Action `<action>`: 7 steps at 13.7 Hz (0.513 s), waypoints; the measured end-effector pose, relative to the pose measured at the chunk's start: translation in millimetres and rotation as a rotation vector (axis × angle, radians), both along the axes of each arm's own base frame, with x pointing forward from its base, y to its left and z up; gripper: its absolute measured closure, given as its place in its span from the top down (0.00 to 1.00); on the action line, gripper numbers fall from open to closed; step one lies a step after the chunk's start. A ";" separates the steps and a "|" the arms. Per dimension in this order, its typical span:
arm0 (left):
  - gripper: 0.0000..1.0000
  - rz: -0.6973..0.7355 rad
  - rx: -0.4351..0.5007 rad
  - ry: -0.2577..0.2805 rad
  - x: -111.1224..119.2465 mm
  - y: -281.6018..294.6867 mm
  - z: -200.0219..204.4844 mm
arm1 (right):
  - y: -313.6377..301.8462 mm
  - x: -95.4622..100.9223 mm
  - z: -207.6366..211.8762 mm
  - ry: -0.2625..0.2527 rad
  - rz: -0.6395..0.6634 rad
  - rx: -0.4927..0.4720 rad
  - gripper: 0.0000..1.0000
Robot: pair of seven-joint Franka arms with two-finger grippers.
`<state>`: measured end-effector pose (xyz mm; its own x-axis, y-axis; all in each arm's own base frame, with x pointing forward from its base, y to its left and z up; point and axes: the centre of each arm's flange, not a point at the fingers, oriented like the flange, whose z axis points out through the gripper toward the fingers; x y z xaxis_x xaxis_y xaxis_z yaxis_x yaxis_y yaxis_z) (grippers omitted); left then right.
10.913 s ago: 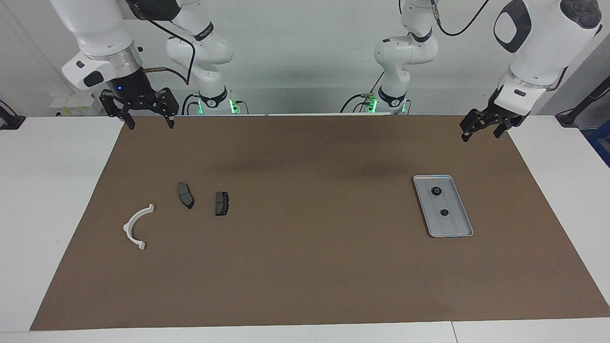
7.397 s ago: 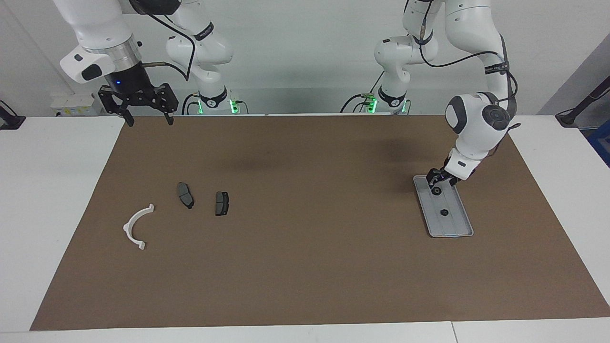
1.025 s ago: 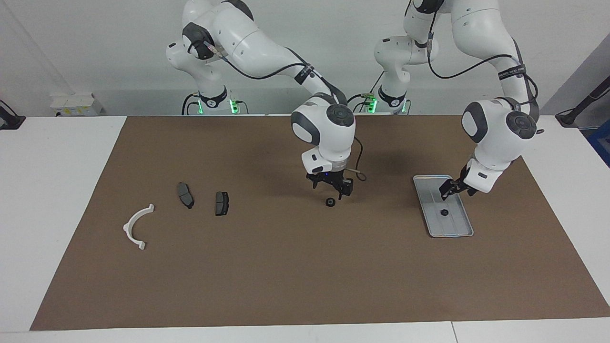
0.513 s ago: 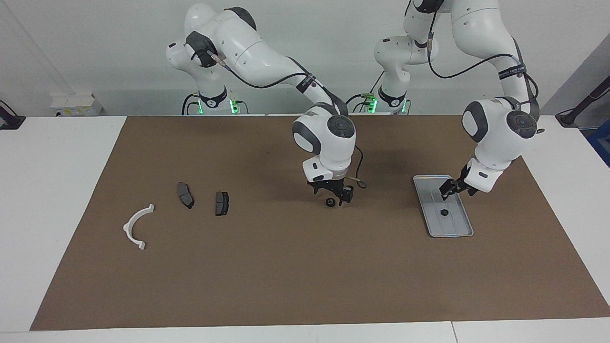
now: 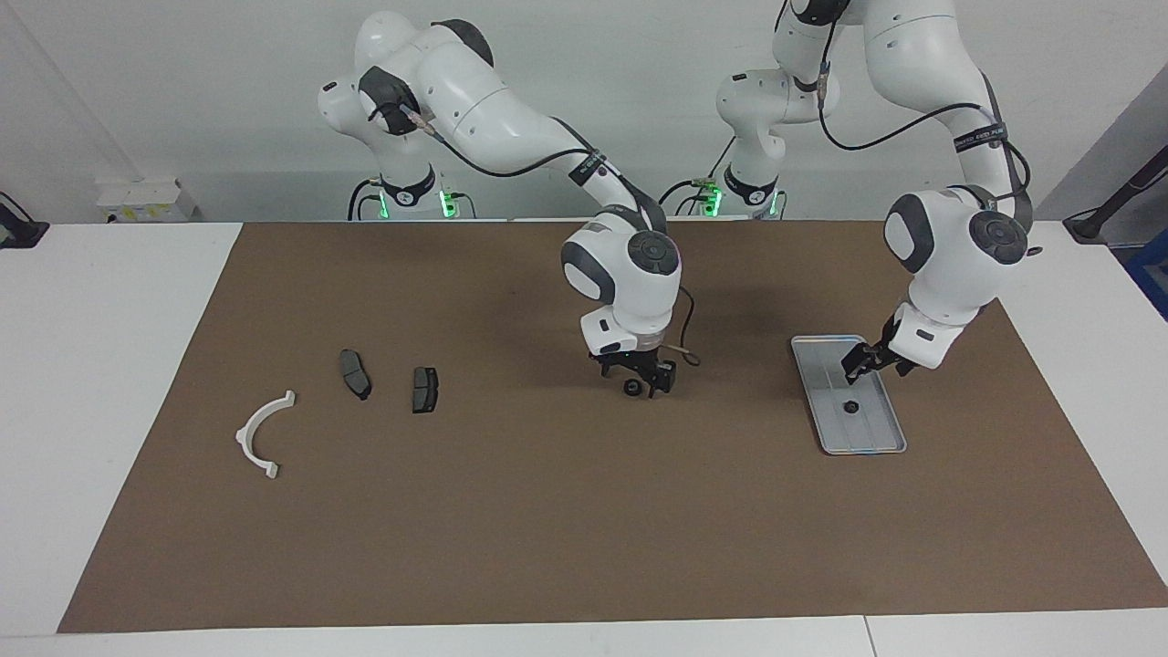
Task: Place bearing gear from tray to pile
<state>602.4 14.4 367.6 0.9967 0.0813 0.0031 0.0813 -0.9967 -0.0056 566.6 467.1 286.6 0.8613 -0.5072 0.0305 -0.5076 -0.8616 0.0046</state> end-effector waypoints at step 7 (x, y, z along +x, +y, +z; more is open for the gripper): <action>1.00 -0.001 0.000 -0.013 1.3 -0.3 0.9 | 4.6 0.7 2.8 -0.022 0.004 0.024 0.71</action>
